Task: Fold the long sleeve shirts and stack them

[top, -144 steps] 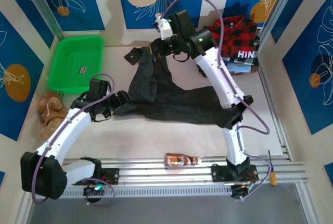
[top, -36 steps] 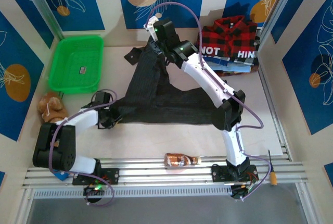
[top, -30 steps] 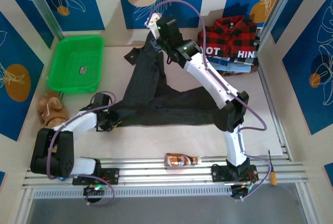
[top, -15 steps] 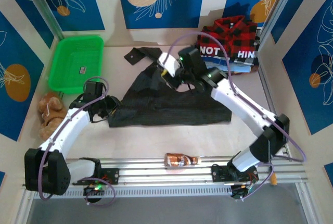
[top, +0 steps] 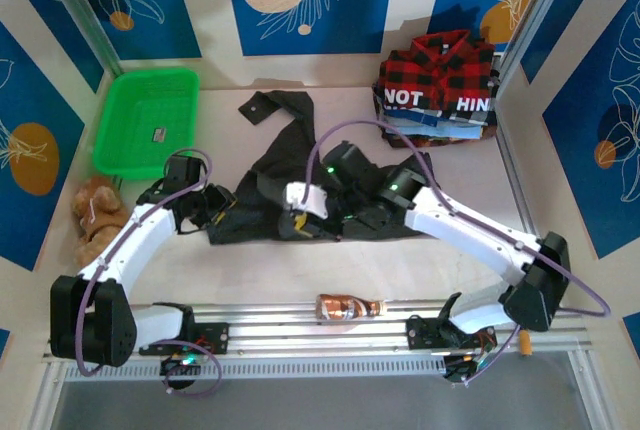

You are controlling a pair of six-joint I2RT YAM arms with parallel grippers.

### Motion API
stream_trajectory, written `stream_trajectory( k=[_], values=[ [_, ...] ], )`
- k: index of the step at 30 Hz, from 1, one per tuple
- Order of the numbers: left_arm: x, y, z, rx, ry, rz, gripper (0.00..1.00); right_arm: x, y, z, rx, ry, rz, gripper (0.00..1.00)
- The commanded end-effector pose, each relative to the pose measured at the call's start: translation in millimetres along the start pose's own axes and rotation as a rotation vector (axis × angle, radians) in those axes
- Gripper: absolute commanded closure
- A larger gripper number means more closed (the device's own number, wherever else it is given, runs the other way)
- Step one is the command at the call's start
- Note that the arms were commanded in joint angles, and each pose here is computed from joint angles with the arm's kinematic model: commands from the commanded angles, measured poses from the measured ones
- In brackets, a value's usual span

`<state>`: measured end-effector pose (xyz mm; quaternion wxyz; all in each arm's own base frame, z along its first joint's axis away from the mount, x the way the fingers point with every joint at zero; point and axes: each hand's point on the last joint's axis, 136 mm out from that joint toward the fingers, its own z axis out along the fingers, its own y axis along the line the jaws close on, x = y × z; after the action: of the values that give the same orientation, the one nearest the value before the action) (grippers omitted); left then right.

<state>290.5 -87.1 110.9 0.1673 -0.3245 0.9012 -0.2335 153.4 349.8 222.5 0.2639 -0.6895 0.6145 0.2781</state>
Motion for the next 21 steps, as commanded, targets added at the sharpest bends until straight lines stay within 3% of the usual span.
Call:
stream_trajectory(
  k=[1,5,7,10,13,14,17,21],
  values=[
    [7,10,-4,-0.027,-0.002,-0.003,0.58,17,43,20,-0.196,0.115,-0.069,0.96],
    [5,23,-16,-0.048,-0.049,-0.033,0.56,31,71,46,-0.290,0.193,-0.119,0.91],
    [4,27,-21,-0.050,-0.065,-0.045,0.54,32,80,56,-0.314,0.203,-0.115,0.84],
    [3,27,-26,-0.044,-0.072,-0.042,0.51,39,89,69,-0.330,0.247,-0.079,0.62],
    [0,21,-28,-0.031,-0.073,-0.021,0.48,49,90,72,-0.311,0.279,-0.007,0.33],
    [-2,18,-29,-0.024,-0.078,-0.010,0.46,51,87,72,-0.289,0.281,0.020,0.30],
    [-5,4,-30,0.018,-0.072,0.033,0.43,51,65,65,-0.179,0.251,0.151,0.29],
    [4,-22,-25,0.067,-0.015,0.160,0.42,48,32,44,-0.056,0.207,0.461,0.32]
  ],
)
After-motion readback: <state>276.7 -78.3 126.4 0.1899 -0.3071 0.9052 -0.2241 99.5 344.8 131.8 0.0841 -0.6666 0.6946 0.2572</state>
